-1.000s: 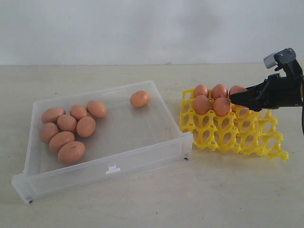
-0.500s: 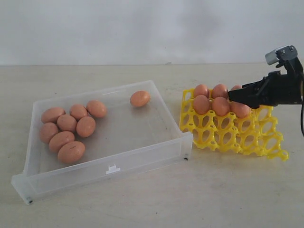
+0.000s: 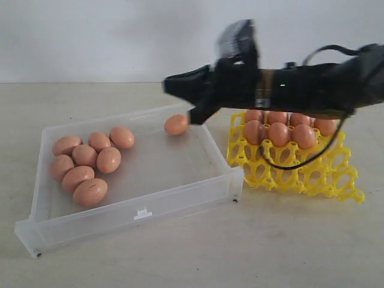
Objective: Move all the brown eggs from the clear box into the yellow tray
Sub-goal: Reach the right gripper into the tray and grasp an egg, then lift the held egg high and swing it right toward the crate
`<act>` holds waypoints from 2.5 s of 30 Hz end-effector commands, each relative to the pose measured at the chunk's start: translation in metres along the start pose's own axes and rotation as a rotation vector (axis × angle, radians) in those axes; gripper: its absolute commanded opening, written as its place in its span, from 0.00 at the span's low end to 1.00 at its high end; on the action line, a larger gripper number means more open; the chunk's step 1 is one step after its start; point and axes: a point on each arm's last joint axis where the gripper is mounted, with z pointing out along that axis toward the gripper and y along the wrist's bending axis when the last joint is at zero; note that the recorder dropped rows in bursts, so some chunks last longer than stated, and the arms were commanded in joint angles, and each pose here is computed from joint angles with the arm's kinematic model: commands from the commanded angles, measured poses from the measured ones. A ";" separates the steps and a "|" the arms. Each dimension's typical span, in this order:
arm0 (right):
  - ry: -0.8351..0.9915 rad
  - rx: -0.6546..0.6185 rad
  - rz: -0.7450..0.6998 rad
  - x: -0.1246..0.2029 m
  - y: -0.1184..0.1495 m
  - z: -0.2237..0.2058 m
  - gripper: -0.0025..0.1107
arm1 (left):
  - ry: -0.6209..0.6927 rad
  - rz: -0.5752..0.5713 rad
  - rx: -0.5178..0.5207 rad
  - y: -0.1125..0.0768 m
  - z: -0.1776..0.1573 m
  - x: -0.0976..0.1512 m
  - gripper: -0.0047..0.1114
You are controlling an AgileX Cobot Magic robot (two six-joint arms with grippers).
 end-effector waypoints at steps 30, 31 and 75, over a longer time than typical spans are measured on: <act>0.892 0.323 0.758 -0.006 0.023 0.173 0.54 | -0.006 -0.007 0.003 0.000 0.000 -0.001 0.00; 0.895 0.329 0.770 -0.003 0.022 0.174 0.54 | -0.006 -0.007 0.003 0.000 0.000 -0.001 0.00; 0.095 0.451 -0.038 -0.171 0.080 0.191 0.02 | -0.006 -0.007 0.003 0.000 0.000 -0.001 0.00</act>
